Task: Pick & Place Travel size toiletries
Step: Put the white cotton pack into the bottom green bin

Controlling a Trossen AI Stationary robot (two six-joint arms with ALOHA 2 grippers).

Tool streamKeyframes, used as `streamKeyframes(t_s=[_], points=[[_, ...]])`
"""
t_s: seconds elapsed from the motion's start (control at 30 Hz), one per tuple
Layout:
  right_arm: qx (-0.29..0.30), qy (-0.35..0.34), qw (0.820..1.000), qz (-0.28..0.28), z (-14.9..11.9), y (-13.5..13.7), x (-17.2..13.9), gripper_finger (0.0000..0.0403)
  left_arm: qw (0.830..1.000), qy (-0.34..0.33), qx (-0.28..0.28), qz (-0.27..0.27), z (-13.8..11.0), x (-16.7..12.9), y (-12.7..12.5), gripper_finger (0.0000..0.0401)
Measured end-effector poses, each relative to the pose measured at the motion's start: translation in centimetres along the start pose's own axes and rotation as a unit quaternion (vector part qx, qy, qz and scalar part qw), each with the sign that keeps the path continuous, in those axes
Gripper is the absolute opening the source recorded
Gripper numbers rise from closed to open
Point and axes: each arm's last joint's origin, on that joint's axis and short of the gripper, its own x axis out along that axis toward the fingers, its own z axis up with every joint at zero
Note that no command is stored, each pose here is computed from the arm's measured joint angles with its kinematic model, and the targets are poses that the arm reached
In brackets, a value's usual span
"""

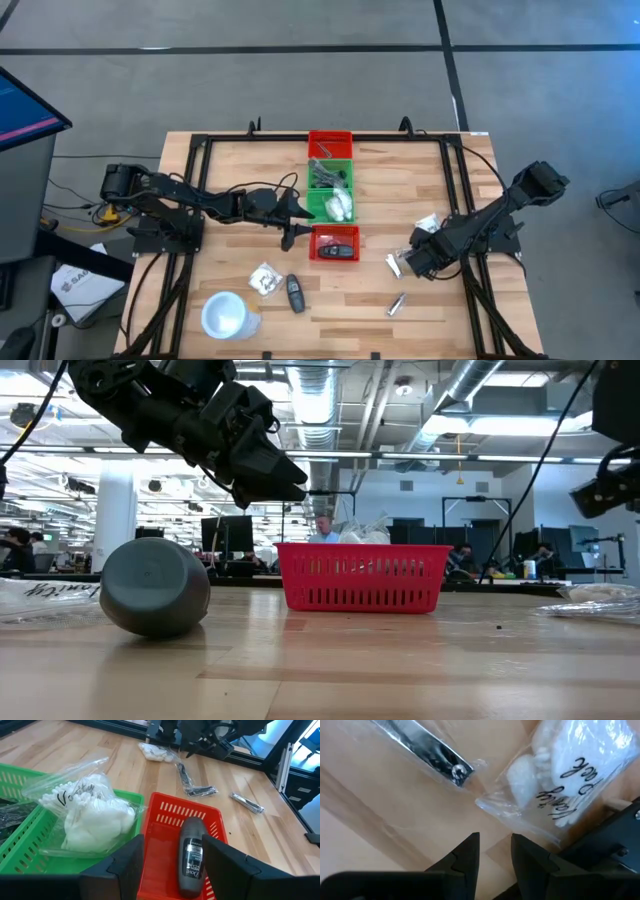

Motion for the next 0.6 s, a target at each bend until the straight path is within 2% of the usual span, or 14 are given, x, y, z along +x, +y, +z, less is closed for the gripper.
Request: streamKeyframes(t_s=[0.27,0.6], points=[[-0.018,0.006,1.000,-0.012,-0.4,-0.6,1.4,0.0103,1.000,0.000,0.000,0.000,0.0,0.0,0.0,0.0190],[-0.040,-0.016,0.999,-0.009,0.2,-0.5,1.5,0.0103,1.000,-0.003,0.001,-0.001,0.0,0.0,0.0,0.0190]])
